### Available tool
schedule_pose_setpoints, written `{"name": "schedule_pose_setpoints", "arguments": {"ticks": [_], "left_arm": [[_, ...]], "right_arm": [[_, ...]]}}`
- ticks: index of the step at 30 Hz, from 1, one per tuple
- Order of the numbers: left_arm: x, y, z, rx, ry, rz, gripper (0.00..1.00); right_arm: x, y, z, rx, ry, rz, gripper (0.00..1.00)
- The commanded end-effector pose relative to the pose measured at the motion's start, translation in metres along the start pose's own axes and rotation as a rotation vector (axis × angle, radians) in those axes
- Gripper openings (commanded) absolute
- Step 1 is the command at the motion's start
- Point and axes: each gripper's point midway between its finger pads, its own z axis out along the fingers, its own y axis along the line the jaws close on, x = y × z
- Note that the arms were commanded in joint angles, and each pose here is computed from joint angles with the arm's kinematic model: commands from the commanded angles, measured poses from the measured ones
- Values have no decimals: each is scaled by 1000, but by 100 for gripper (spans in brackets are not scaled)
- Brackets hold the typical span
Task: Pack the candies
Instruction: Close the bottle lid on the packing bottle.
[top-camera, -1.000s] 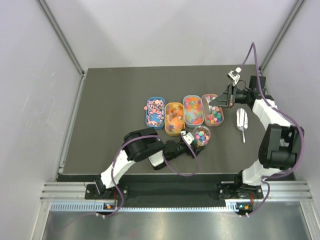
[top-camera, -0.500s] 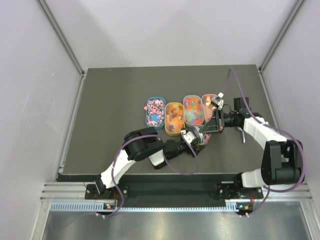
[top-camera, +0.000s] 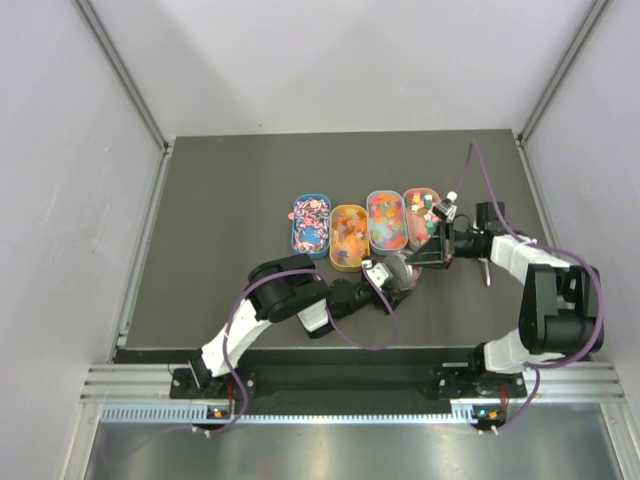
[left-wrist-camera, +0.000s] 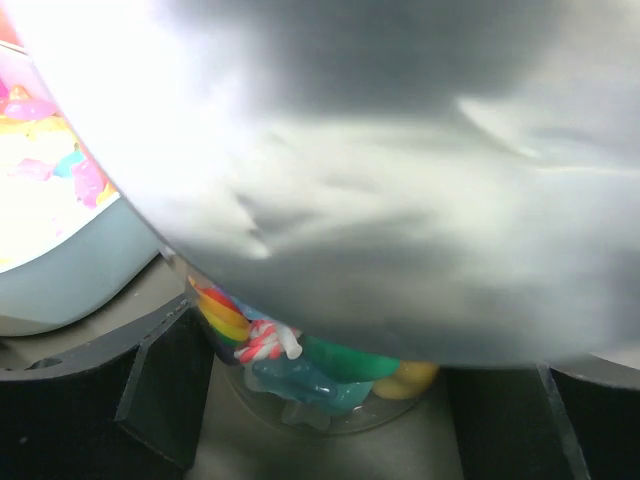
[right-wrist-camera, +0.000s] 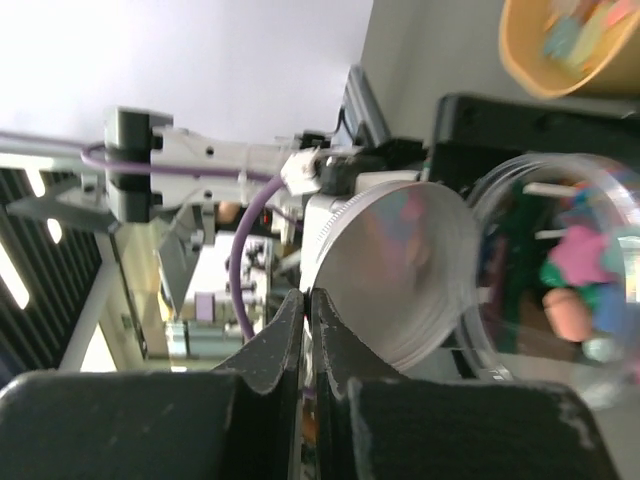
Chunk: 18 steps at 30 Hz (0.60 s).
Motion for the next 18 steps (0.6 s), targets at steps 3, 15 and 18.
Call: {"name": "schedule_pose_setpoints", "arguments": {"ticks": [3, 15, 18], "left_arm": [[155, 33, -85, -129, 490, -19, 0], [158, 31, -85, -122, 496, -27, 0], [160, 32, -85, -125, 500, -28, 0]], "right_arm": [[-42, 13, -28, -105, -65, -101, 0], [-57, -7, -43, -86, -114, -78, 0], [-54, -7, -43, -84, -110, -75, 0]]}}
